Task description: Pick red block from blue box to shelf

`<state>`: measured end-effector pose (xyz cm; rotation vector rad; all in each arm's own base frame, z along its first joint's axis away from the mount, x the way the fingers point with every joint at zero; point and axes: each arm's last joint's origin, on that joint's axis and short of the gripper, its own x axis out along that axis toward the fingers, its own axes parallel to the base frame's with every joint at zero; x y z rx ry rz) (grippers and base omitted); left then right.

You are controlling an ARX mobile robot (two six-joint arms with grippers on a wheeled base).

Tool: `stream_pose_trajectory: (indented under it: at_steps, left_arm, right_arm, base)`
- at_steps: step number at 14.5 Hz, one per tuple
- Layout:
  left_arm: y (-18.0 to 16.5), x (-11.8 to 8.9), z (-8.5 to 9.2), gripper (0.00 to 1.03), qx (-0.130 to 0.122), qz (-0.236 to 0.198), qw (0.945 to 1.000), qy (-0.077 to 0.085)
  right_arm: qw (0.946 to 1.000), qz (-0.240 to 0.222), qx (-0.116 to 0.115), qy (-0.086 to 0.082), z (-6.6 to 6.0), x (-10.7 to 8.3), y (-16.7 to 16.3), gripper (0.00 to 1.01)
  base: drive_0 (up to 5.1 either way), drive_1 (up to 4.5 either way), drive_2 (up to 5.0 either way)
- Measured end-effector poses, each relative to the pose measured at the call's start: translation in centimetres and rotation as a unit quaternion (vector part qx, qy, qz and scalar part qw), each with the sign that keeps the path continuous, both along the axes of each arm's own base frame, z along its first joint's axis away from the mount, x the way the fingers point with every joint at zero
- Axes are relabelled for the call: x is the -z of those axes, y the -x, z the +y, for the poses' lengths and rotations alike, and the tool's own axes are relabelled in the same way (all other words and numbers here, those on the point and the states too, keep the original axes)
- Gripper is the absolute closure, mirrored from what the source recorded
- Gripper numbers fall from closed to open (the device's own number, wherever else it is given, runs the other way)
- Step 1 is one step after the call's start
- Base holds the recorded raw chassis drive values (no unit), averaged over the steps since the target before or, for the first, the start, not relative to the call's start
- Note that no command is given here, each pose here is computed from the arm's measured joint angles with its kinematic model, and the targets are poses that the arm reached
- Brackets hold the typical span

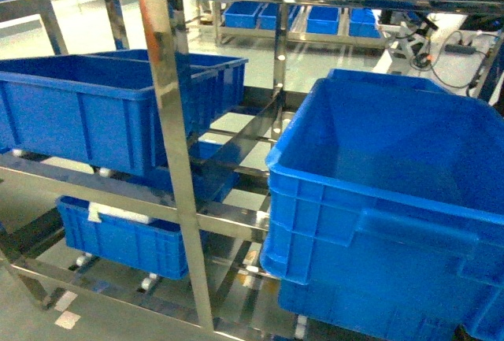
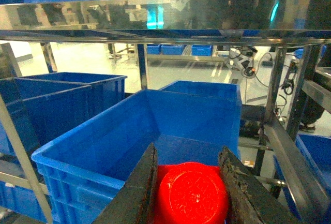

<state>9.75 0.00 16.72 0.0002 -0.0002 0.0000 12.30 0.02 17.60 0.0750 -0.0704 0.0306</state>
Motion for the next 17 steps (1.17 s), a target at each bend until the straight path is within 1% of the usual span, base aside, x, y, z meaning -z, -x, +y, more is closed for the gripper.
stream_pose_trajectory:
  at_steps: [6, 8, 9, 11, 17]
  left_arm:
    - [0.00, 0.00, -0.01, 0.05, 0.001, 0.000, 1.0000, 0.000]
    - [0.00, 0.00, 0.00, 0.05, -0.001, 0.000, 1.0000, 0.000]
    - [0.00, 0.00, -0.04, 0.05, 0.003, 0.000, 1.0000, 0.000]
    - [0.00, 0.00, -0.01, 0.05, 0.000, 0.000, 1.0000, 0.000]
    - [0.00, 0.00, -0.01, 0.05, 0.000, 0.000, 1.0000, 0.000]
  right_arm:
    - [1.0000, 0.000, 0.000, 0.000, -0.01, 0.00, 0.00, 0.75]
    - [1.0000, 0.000, 0.000, 0.000, 0.00, 0.00, 0.00, 0.75]
    - [1.0000, 0.000, 0.002, 0.000, -0.02, 0.00, 0.00, 0.75]
    - [1.0000, 0.000, 0.002, 0.000, -0.01, 0.00, 0.00, 0.75]
    - [1.0000, 0.000, 0.002, 0.000, -0.01, 0.00, 0.00, 0.75]
  base:
    - [-1.6, -1.63, -1.6]
    - [-0.7, -0.67, -0.7]
    - [0.0, 0.00, 0.0]
    - [0.0, 0.00, 0.0]
    - [0.0, 3.91, -3.9]
